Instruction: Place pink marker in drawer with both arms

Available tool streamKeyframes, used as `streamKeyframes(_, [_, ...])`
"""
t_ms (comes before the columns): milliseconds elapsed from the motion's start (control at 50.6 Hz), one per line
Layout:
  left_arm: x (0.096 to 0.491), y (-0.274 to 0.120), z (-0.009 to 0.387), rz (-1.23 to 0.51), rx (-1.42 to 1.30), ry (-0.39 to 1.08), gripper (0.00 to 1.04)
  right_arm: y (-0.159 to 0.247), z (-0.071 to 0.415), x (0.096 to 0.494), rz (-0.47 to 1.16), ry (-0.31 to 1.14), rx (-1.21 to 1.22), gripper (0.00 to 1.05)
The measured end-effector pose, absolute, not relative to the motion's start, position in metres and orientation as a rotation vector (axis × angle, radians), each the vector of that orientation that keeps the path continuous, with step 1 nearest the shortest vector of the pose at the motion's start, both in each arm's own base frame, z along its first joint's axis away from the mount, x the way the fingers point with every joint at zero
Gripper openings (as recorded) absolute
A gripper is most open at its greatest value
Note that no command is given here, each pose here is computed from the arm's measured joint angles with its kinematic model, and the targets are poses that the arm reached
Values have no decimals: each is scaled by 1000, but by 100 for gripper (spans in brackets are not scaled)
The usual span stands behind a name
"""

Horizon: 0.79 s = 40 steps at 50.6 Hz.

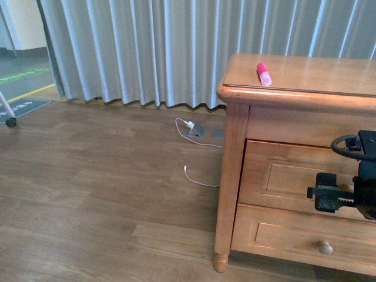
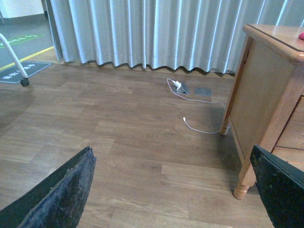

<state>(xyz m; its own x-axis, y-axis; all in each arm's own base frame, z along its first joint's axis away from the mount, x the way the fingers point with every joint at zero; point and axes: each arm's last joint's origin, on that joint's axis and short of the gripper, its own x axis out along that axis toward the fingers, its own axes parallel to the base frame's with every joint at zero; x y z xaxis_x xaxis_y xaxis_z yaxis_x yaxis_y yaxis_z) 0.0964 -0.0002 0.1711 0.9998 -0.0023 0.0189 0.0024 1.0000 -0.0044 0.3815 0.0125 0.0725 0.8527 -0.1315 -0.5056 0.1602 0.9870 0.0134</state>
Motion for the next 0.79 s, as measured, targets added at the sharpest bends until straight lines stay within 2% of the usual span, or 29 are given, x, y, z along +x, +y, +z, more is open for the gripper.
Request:
streamKeyframes(59, [96, 0, 171, -2, -4, -19, 99, 12, 73, 382, -151, 523, 57, 64])
streamKeyframes(138, [96, 0, 171, -2, -4, -19, 99, 12, 73, 382, -149, 519, 51, 47])
streamKeyframes(296, [96, 0, 171, -2, -4, -19, 99, 9, 73, 382, -153, 520, 41, 25])
streamKeyframes(534, [96, 0, 171, -2, -4, -19, 99, 9, 74, 379, -153, 562, 27, 23])
streamKeyframes(791, [96, 0, 171, -2, -4, -19, 99, 9, 81, 344, -117, 652, 56, 23])
